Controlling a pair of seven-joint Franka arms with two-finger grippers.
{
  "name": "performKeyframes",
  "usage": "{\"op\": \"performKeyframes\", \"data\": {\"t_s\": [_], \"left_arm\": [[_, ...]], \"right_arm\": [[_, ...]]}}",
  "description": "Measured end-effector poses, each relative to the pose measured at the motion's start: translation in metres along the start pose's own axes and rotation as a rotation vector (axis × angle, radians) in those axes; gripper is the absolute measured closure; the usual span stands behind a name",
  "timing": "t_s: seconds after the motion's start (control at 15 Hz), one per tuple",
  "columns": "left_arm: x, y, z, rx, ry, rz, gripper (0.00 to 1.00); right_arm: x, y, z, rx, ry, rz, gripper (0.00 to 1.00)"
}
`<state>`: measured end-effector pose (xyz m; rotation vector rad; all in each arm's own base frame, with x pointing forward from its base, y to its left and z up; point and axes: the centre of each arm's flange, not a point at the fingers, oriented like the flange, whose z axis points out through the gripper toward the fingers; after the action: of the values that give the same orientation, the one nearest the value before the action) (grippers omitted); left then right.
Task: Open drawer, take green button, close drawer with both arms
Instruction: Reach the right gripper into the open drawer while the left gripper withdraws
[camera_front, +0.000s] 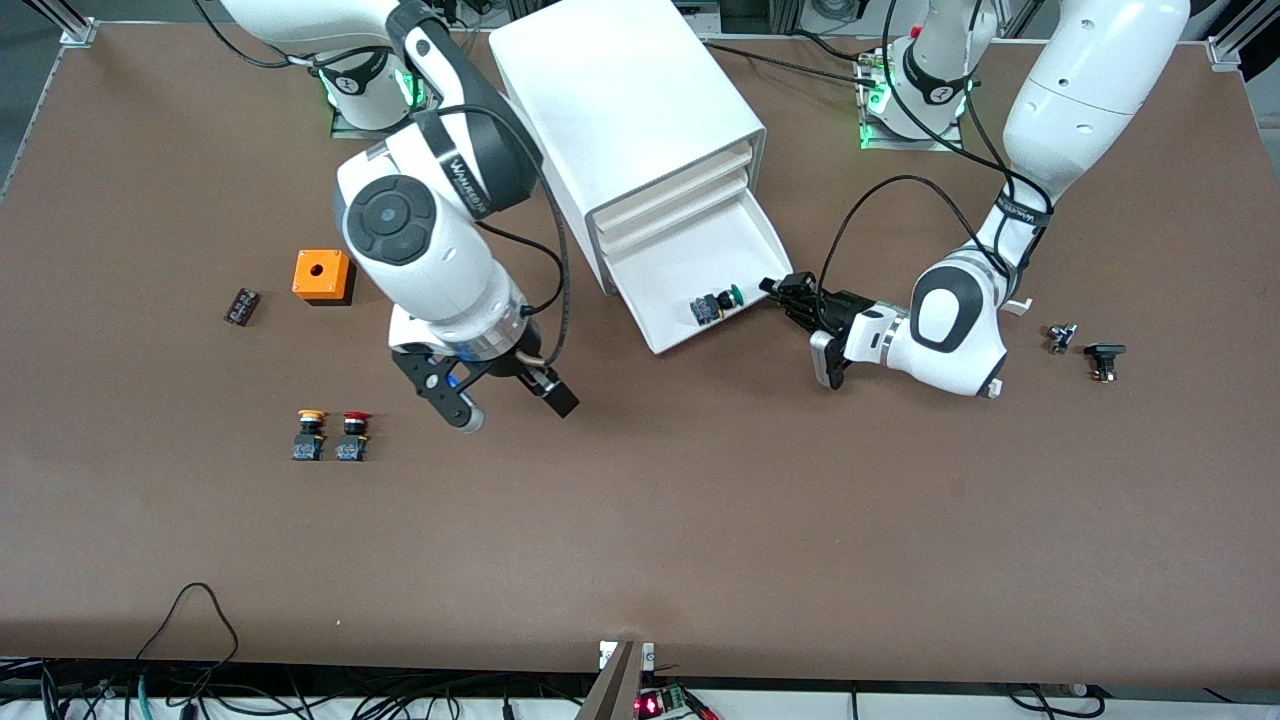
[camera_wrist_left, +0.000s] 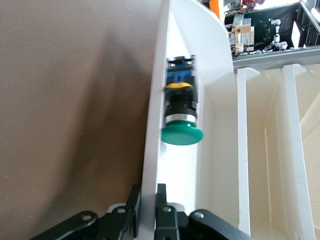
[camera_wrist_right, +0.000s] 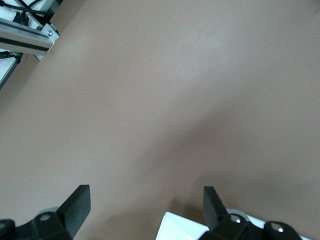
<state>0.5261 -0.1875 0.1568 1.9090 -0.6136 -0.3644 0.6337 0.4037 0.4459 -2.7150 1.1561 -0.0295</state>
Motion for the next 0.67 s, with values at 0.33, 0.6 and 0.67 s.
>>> {"op": "performKeyframes", "data": {"t_s": [0.33, 0.6, 0.67], "left_arm": [[0.008, 0.004, -0.010, 0.017, 0.006, -0.017, 0.36], [0.024, 0.046, -0.046, 0.125, -0.088, -0.051, 0.01], [0.029, 0.065, -0.062, 0.180, -0.118, -0.061, 0.00]], "right_arm": [[-0.054, -0.016, 0.016, 0.019, -0.013, 0.099, 0.00], [-0.084, -0.022, 0.029, 0.015, -0.022, 0.158, 0.00], [-0.091, -0.023, 0.035, 0.015, -0.025, 0.176, 0.00]]}}
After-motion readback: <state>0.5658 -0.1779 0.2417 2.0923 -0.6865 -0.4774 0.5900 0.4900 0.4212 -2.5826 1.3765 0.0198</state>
